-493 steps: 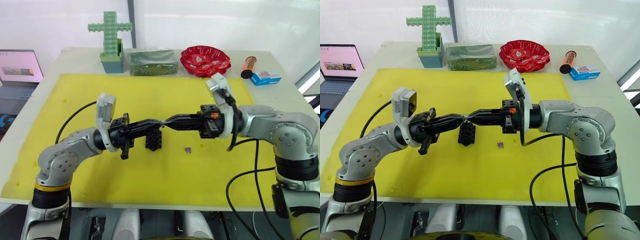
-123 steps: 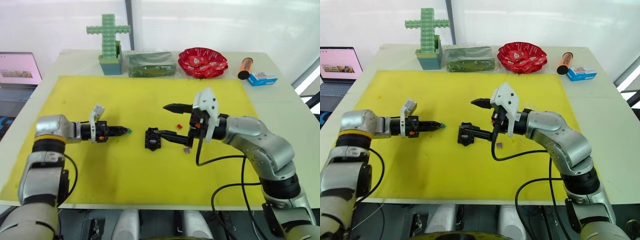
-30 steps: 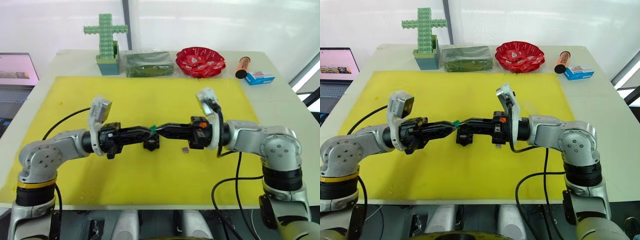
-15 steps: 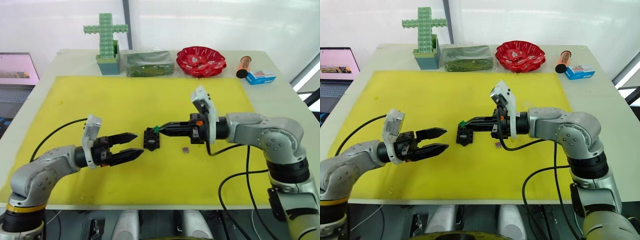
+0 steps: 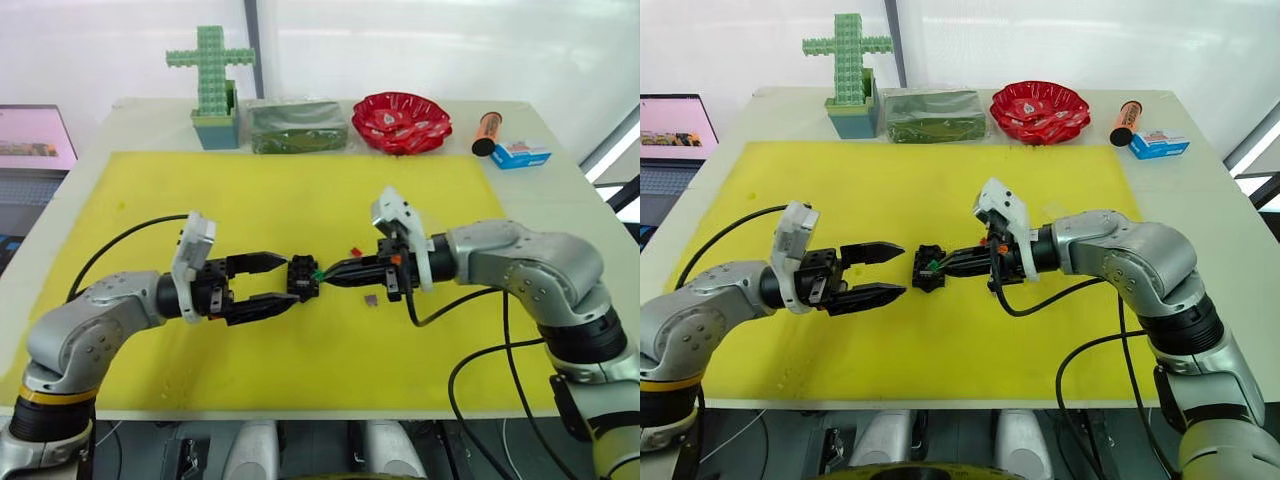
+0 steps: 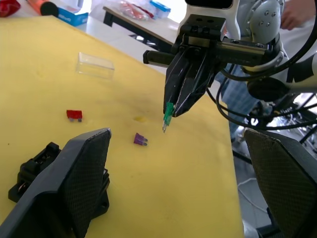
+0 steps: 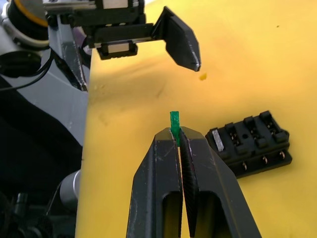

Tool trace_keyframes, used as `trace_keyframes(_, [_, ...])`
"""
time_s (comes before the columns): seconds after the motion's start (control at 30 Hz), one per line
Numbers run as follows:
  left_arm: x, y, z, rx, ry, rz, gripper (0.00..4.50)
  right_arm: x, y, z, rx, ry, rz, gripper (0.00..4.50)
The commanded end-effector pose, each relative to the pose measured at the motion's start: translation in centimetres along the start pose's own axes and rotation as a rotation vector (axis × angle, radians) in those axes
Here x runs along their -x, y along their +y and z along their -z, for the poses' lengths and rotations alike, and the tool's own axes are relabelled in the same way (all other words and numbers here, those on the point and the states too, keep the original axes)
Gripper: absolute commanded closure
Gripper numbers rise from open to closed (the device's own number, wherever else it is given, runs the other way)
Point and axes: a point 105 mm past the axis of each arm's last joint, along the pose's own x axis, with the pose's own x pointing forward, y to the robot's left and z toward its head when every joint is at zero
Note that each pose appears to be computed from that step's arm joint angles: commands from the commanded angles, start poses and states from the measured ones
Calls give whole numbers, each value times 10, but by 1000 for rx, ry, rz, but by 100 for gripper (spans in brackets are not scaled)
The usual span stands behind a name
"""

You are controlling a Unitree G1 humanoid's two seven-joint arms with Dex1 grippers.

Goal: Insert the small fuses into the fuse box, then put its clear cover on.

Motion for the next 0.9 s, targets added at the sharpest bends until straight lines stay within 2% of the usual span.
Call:
trace_keyframes(0.03, [-4, -3, -5, -44, 18, 57, 97, 3, 8, -8, 57, -15, -22, 450])
trace_keyframes(0.1, [-6, -3, -4, -44, 33, 77, 167, 3, 9, -9, 59, -15, -27, 450])
trace_keyframes(0.43, [-11, 0, 0, -55, 58, 108, 167, 1, 14, -9, 64, -18, -28, 450])
trace_keyframes(0.9, [7, -16, 9, -16, 103, 142, 167, 11, 16, 19, 13, 75, -51, 450])
